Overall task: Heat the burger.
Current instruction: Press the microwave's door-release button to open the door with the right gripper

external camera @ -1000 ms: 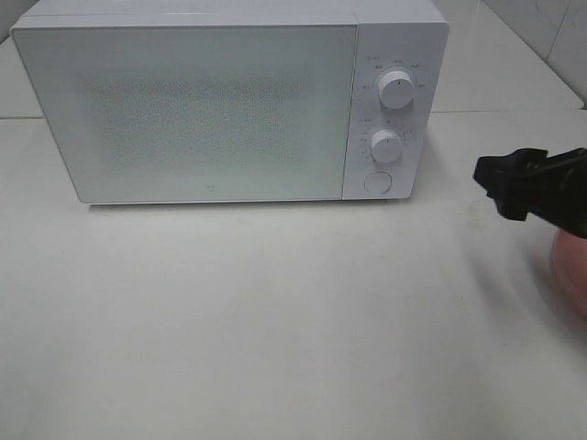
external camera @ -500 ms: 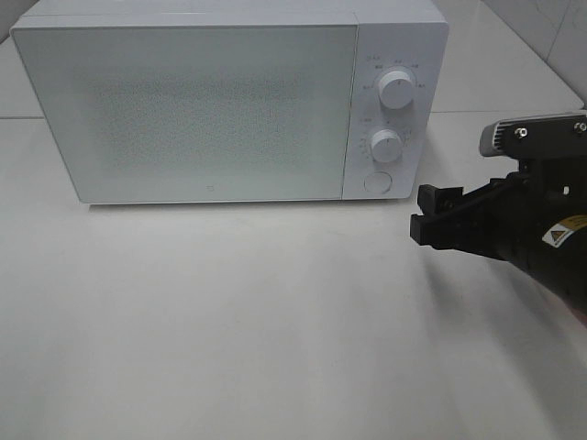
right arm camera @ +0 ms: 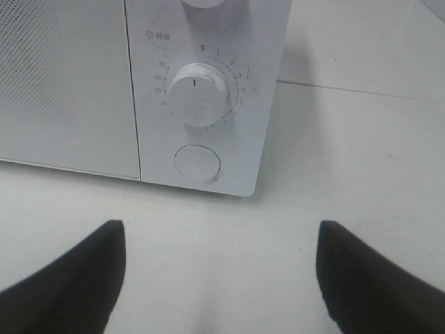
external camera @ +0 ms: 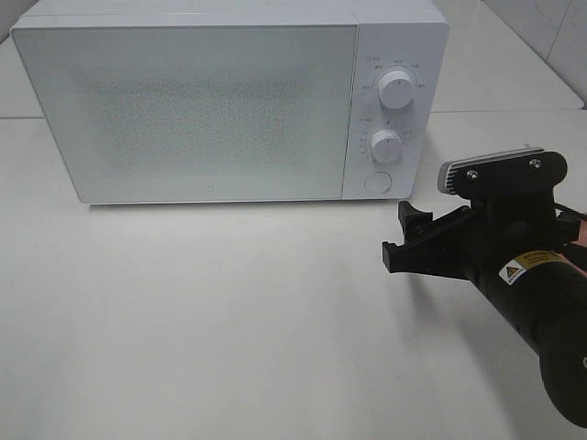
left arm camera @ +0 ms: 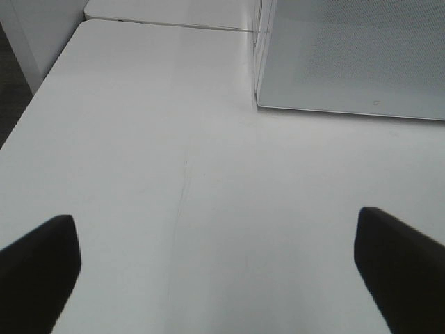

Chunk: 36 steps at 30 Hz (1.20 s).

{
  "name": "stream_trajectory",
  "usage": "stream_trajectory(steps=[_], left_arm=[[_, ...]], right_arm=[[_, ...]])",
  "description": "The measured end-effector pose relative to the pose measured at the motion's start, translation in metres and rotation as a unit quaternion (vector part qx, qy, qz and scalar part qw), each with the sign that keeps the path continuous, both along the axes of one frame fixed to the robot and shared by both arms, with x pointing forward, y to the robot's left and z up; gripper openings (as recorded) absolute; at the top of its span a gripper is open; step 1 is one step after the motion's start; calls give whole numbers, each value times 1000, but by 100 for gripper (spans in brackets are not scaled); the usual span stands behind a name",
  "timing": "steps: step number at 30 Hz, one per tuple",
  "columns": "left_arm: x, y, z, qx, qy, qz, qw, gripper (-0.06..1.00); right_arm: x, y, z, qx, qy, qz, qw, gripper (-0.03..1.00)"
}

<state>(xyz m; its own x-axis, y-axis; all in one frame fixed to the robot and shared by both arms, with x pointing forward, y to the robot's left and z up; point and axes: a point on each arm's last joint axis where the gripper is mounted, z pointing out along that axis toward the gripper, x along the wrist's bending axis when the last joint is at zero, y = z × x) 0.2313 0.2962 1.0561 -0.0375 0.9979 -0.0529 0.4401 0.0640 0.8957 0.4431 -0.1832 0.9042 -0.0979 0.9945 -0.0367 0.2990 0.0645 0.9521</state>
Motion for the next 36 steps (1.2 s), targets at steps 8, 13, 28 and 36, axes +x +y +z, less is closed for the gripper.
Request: stream_trajectory(steps=[8, 13, 28, 36], left_arm=[[0, 0, 0, 0, 0, 0, 1000, 99], [0, 0, 0, 0, 0, 0, 1000, 99], [0, 0, 0, 0, 0, 0, 1000, 99], [0, 0, 0, 0, 0, 0, 1000, 99]], right_arm=[[0, 0, 1, 74, 1, -25, 997, 74], [0, 0, 1, 157, 7, -50, 986, 74], [0, 0, 1, 588, 44, -185, 786, 46], [0, 0, 1, 669, 52, -209, 711, 15]])
